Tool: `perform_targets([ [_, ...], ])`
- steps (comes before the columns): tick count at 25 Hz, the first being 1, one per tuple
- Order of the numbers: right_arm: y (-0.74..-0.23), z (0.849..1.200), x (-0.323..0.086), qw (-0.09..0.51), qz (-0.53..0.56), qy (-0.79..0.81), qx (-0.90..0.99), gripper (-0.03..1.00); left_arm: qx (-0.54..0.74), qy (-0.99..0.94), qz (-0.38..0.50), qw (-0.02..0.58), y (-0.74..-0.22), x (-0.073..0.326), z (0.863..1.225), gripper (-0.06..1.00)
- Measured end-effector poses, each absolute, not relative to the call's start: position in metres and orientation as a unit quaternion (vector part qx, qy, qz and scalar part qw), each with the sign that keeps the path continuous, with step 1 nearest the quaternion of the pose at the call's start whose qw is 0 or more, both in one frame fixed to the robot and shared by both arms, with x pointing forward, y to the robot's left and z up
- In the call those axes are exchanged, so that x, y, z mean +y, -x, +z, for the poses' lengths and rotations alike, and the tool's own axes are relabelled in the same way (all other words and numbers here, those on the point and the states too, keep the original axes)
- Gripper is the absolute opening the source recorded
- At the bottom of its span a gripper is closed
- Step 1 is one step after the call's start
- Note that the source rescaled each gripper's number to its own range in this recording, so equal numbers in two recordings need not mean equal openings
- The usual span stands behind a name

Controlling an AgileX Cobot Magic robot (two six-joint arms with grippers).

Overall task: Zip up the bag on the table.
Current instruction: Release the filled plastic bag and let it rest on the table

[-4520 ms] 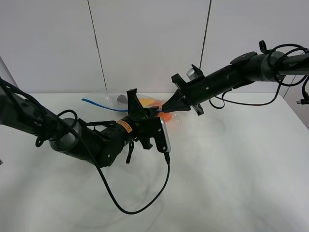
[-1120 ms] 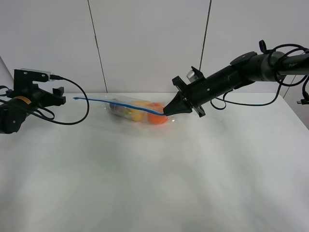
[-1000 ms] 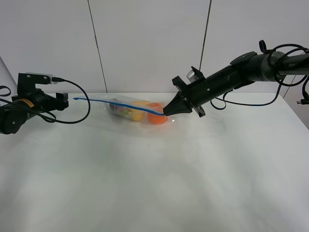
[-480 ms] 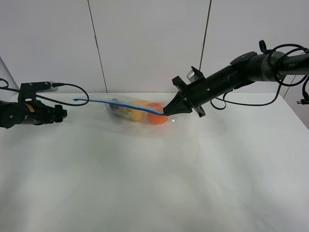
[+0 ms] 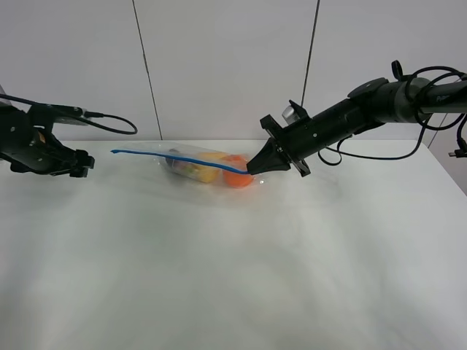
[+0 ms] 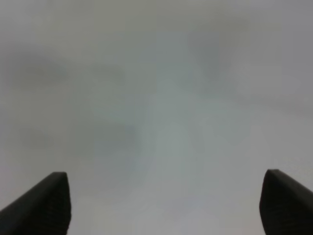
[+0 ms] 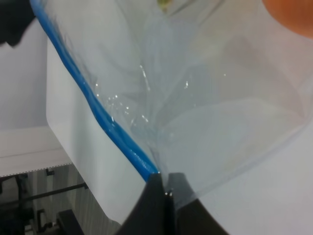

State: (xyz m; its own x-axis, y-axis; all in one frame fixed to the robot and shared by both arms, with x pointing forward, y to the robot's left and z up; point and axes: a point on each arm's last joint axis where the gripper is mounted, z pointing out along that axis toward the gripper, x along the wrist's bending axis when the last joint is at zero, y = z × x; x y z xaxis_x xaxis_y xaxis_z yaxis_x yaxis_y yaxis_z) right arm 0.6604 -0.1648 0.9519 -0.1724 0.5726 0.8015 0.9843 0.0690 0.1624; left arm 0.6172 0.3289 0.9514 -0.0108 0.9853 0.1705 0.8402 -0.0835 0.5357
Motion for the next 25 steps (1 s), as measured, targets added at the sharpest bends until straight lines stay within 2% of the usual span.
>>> perform_targets([
  [3, -0.66, 0.952, -0.165, 0.283, -0.363, 0.578, -0.674, 0.0, 0.67, -0.706, 0.197, 0.114, -0.616, 0.319, 0.961, 0.86],
  [7, -0.66, 0.952, -0.165, 0.284, -0.363, 0.577, -0.674, 0.0, 0.677, -0.721, 0.088, 0.116, -0.614, 0.306, 0.98, 0.86],
  [10, -0.66, 0.952, -0.165, 0.284, -0.36, 0.576, -0.677, 0.0, 0.675, -0.727, 0.049, 0.118, -0.615, 0.3, 0.995, 0.86],
  [12, -0.659, 0.951, -0.165, 0.282, -0.356, 0.575, -0.681, 0.0, 0.676, -0.726, 0.043, 0.117, -0.616, 0.3, 1.003, 0.87],
  [17, -0.658, 0.949, -0.167, 0.28, -0.345, 0.571, -0.69, 0.0, 0.686, -0.722, 0.019, 0.09, -0.612, 0.301, 1.009, 0.98],
  [21, -0.658, 0.949, -0.167, 0.279, -0.344, 0.571, -0.691, 0.0, 0.687, -0.725, 0.022, 0.039, -0.605, 0.31, 1.01, 1.0],
  [25, -0.658, 0.949, -0.167, 0.279, -0.344, 0.571, -0.691, 0.0, 0.697, -0.715, 0.038, 0.039, -0.598, 0.32, 1.023, 1.0],
])
